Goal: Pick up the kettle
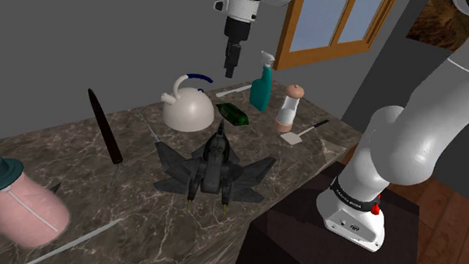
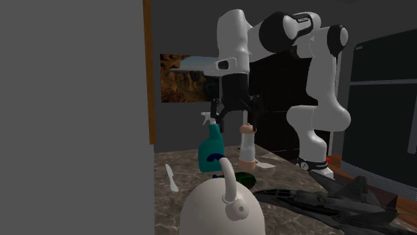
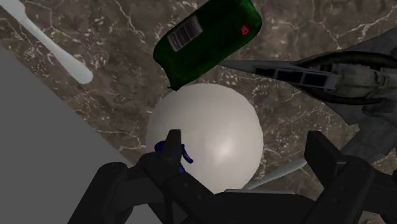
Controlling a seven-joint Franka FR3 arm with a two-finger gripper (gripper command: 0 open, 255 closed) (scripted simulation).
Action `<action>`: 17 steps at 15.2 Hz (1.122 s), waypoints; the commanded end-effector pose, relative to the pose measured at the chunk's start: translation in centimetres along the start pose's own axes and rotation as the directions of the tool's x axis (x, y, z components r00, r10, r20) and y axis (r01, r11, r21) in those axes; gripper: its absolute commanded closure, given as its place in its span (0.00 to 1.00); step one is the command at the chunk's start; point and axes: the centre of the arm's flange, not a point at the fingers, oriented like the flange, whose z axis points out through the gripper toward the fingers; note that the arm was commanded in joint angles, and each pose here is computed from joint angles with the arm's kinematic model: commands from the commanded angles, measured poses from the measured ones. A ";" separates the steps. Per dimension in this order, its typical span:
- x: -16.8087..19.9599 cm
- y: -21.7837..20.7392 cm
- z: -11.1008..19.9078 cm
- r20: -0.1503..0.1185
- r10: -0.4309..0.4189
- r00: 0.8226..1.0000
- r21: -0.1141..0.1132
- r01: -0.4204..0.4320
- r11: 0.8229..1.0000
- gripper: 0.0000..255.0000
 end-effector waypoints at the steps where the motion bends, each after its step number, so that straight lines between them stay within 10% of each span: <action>1: 2.3 0.4 0.8 -0.012 -0.077 0.997 -0.002 0.077 0.997 0.00; 7: 9.3 0.7 3.3 -0.046 -0.293 0.955 -0.012 0.293 0.956 0.00; 13: 16.2 -0.5 5.5 -0.076 -0.495 0.866 -0.028 0.494 0.869 0.00; 17: 16.2 -0.4 7.2 -0.077 -0.501 0.862 -0.029 0.500 0.865 0.00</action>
